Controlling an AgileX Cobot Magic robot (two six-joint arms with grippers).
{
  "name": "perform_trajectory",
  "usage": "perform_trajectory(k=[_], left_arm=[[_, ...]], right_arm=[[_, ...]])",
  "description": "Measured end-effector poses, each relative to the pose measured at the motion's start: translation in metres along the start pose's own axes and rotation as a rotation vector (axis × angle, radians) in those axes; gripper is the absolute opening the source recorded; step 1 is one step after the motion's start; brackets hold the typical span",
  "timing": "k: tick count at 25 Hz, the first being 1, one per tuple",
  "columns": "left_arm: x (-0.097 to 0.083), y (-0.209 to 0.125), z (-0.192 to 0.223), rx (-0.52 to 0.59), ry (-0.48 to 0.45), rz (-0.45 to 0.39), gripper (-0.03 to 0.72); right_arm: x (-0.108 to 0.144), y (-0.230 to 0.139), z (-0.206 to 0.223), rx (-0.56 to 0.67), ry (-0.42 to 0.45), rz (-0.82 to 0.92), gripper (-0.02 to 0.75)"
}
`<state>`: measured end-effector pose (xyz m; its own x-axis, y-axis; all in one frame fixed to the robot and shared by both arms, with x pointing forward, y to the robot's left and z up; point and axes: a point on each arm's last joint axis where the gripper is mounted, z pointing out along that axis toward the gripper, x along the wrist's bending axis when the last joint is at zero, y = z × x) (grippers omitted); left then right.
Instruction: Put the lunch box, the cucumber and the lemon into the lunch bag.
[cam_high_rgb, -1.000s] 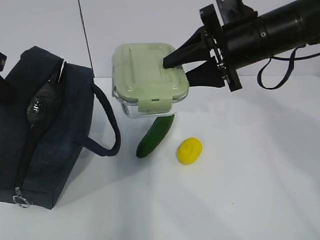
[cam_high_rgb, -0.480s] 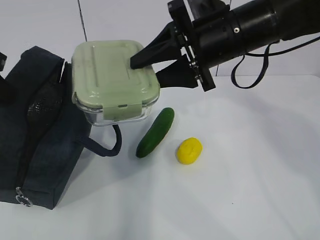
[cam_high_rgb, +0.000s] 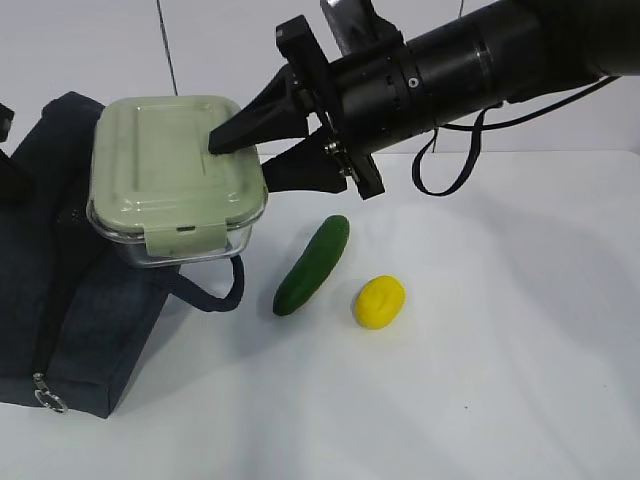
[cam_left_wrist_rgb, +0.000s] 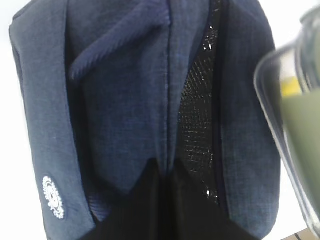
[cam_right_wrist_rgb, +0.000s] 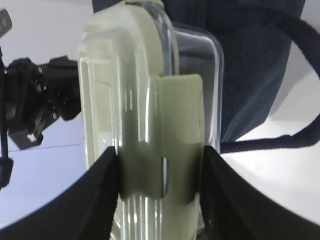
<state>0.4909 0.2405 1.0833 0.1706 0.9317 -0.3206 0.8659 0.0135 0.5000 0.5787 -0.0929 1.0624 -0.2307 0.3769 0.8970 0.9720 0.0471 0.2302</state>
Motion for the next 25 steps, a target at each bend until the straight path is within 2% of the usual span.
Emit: perform_trajectory(k=[11,17,25], left_arm=[[-0.001,0.000,0.000,-0.002,-0.016,-0.007,-0.006],[-0.002,0.000,0.000,-0.003,-0.021,-0.012,-0.006],[-0.006,0.001,0.000,-0.007,-0.062,-0.026,-0.006]], right_arm=[[0.003,0.002,0.010,-0.016,-0.009,-0.014,0.360],[0.000,0.012,0.031,0.012,0.004,-0.028,0.360],[-0.009,0.017,0.037,-0.007,-0.052,-0.051,0.360]])
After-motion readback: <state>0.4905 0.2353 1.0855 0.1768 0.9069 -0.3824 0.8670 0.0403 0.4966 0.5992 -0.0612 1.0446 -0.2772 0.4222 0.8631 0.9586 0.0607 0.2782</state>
